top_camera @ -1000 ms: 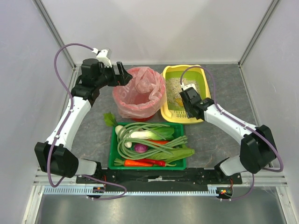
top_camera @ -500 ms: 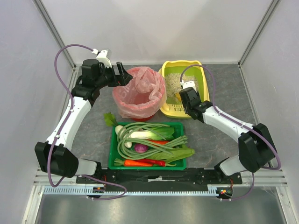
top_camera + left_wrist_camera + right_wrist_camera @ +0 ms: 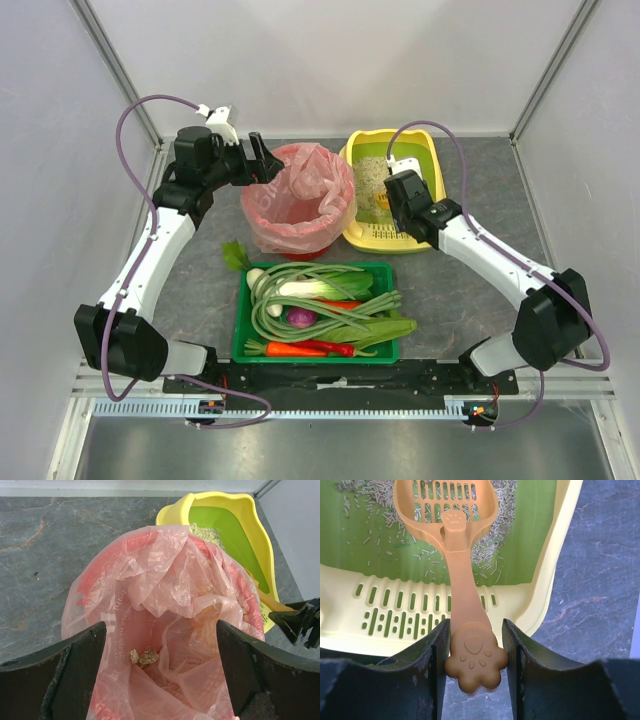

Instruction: Clean the litter box

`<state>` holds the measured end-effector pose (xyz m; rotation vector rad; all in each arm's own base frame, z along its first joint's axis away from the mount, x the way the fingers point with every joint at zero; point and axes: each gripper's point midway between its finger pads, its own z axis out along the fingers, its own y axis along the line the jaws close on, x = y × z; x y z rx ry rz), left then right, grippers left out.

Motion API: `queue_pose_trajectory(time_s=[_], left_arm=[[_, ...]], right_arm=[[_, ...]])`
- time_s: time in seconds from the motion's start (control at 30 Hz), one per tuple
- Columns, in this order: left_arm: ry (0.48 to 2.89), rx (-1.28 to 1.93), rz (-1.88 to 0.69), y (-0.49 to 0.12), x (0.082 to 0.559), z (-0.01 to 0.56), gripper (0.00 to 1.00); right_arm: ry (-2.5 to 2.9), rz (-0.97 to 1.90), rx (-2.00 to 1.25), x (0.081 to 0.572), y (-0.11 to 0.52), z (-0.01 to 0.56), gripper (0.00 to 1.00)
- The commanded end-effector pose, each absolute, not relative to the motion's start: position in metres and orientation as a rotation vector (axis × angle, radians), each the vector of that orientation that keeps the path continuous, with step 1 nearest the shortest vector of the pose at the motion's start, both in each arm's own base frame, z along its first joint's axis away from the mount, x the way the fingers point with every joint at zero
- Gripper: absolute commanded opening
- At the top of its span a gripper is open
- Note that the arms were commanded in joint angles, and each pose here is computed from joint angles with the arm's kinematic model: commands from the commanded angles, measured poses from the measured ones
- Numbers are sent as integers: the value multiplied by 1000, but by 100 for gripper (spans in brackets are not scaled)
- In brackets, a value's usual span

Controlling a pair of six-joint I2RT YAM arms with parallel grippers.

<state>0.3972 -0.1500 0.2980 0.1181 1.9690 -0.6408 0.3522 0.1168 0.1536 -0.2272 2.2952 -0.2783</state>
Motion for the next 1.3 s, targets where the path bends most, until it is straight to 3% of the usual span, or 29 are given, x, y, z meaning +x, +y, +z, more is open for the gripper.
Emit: queue_pose_trajectory(time_s=[0.0,0.63,1.27], left_arm=[[1935,106,-690,-154,394,308,96],[1963,113,-681,-152,389,294,96],[1956,118,-650,-148,401,301,96]], right_arm=[[2337,-290,-206,348,113,170,0],[2449,-249,-404,378,136,149,0],[2336,-319,-340,412,135,115,0]])
